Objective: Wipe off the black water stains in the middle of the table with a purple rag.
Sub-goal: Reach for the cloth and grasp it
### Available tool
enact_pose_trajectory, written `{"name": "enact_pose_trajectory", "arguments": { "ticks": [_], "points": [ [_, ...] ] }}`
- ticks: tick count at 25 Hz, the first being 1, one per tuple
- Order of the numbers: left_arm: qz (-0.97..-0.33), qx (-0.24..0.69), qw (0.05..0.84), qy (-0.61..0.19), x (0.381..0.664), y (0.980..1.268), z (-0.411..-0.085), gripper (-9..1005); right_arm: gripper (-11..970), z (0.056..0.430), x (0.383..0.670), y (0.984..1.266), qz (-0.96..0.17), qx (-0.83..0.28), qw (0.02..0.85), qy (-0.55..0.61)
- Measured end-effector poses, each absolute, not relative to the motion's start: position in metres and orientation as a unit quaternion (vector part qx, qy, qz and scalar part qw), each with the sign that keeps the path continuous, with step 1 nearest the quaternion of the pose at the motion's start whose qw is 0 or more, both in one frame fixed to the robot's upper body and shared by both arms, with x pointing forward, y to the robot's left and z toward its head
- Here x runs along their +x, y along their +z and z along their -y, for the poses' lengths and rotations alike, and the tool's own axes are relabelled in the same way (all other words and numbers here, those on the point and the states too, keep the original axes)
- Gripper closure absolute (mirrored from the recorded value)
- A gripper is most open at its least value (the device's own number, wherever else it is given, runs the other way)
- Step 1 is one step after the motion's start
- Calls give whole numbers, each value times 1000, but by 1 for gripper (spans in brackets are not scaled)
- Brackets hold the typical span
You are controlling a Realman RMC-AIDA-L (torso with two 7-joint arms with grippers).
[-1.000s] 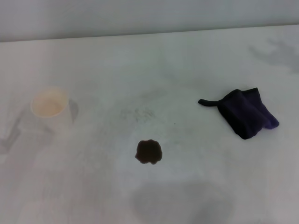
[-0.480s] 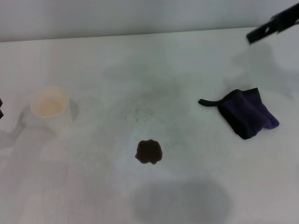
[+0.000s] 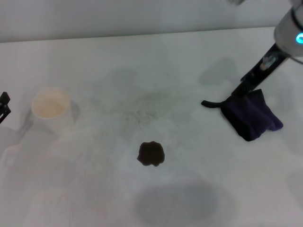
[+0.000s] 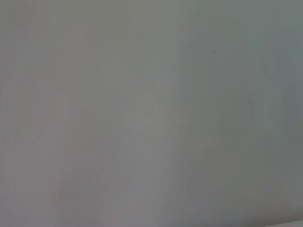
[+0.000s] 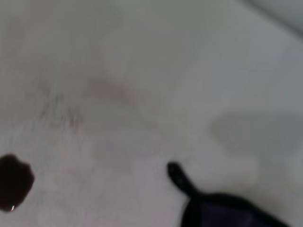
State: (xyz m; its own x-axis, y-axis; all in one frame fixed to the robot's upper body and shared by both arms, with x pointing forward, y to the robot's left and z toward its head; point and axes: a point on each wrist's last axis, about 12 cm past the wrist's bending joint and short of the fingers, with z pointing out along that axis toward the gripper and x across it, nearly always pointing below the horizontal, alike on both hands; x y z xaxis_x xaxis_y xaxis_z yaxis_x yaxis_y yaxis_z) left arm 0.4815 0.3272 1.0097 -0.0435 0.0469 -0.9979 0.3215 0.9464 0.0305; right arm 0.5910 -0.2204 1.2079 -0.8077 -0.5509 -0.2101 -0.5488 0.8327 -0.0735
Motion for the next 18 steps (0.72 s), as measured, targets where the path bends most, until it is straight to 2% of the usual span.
{"name": "enact_pose_trajectory", "arguments": {
  "ticks": [5,18],
  "points": [
    [-717,131,677,-102,481,1009,-327,120,146,218,598,1181,-956,-282,81,5],
    [-716,134,677,-104,481,1009,-326,122,148,240,604,1145,-962,-267,60,-11]
  ]
}}
